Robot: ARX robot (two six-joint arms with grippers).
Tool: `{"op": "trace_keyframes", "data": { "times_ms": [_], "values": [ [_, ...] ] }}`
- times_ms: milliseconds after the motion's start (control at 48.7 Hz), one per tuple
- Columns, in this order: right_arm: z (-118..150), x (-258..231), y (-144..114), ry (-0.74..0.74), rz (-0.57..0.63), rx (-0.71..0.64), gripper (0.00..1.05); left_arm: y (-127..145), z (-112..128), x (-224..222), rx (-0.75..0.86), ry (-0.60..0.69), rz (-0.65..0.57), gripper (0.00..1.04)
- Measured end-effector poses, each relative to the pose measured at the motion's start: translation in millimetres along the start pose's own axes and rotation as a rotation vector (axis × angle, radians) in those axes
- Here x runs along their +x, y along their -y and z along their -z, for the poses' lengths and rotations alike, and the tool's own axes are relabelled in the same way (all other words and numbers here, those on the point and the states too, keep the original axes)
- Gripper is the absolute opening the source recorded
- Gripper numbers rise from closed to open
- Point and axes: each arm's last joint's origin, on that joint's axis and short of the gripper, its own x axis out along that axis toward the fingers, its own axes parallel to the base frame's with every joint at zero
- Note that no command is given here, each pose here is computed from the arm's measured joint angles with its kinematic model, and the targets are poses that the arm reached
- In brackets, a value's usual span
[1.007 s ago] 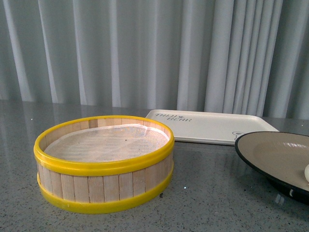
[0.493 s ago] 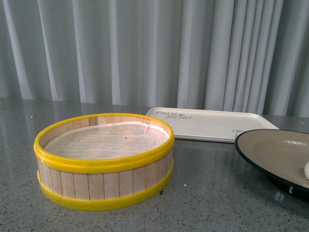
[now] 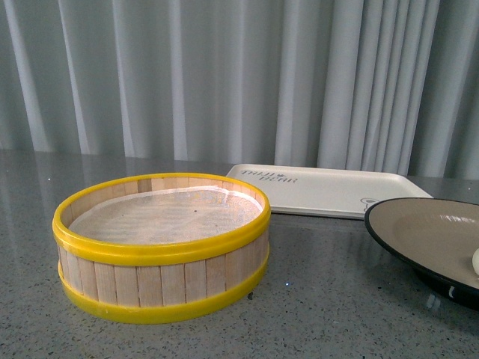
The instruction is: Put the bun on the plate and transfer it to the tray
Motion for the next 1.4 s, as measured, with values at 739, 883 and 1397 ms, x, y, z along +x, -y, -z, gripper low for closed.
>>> {"op": "trace_keyframes", "data": {
  "times_ms": [739, 883, 1397],
  "values": [
    [0, 0, 0, 0.0, 0.0, 0.0, 0.96, 0, 0, 0, 0.0, 0.0, 0.0, 0.98],
    [0, 0, 0, 0.0, 0.0, 0.0, 0.96, 0, 0, 0, 0.0, 0.0, 0.0, 0.98],
    [-81, 3, -3, -0.235, -0.185, -0.787, 0.96, 0, 0, 0, 0.0, 0.0, 0.0, 0.98]
  ]
}}
